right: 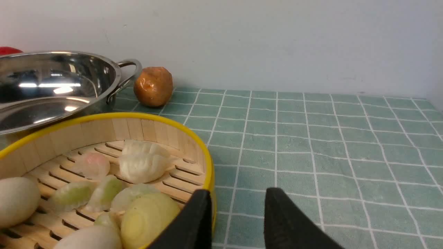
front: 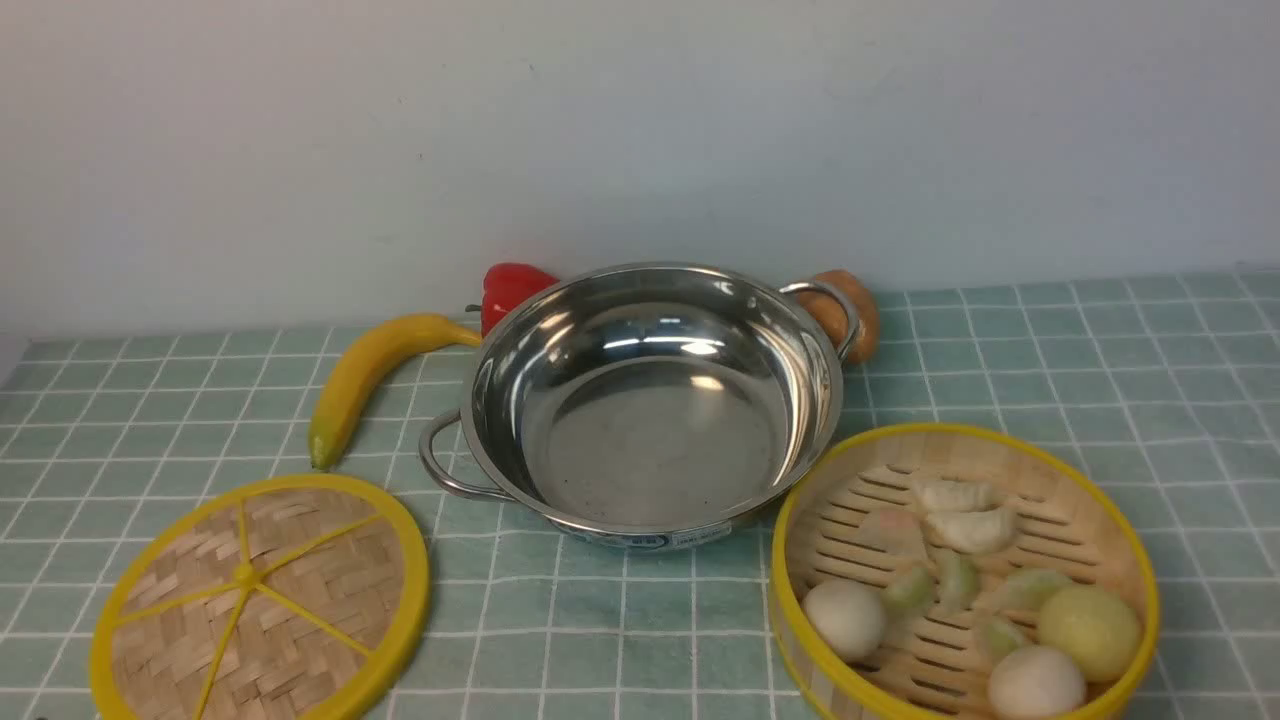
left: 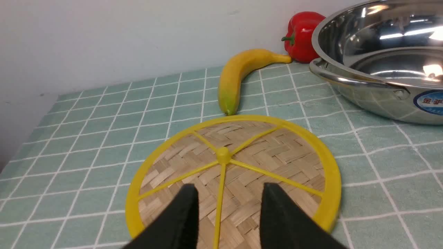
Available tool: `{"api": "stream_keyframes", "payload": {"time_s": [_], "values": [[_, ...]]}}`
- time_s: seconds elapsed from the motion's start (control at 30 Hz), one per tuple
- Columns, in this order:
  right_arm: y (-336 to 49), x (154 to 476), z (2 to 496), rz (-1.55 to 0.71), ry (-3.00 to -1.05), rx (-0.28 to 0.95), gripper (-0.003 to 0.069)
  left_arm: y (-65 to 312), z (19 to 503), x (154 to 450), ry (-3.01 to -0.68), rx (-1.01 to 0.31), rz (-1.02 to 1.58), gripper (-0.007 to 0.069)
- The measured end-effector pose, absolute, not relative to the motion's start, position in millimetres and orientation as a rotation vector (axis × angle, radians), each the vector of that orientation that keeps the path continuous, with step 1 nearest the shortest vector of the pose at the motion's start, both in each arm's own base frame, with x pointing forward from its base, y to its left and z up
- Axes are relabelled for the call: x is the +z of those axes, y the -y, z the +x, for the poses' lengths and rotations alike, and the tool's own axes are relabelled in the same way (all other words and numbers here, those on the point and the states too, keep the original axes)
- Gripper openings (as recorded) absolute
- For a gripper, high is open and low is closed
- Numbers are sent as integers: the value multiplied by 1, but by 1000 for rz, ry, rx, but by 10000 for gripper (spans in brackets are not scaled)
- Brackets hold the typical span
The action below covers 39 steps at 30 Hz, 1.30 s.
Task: Place the steamer in the pot on the blue tablecloth, and put the lid on the steamer.
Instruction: 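Reach for and grasp the rim of the bamboo steamer holding the buns with the right gripper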
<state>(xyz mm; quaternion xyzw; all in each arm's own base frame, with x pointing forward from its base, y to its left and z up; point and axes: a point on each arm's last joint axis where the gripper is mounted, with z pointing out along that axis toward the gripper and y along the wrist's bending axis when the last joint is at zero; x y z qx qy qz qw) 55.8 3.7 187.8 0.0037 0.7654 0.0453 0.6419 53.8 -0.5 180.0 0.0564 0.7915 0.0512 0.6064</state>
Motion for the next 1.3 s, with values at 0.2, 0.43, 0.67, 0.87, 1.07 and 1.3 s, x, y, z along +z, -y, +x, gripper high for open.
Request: {"api": "stream_keyframes", "payload": {"time_s": [0.2,0.43,0.67,0.87,1.07,1.3], "values": [[-4,188,56,9,-1744,104,243,1,54,180,-1830,118,130,244],[-4,188,56,9,-1744,104,243,1,54,180,-1830,118,130,244],[-4,188,56,9,-1744,104,243,1,54,180,-1830,118,130,244],[-4,188,56,9,-1744,104,243,1,54,180,-1830,118,130,244],[-4,188,56,9,-1744,104,243,1,54,180,-1830,118,130,244],[-7,190,56,170,-1718,292,243,4,54,183,-1804,-52,-12,244]]}}
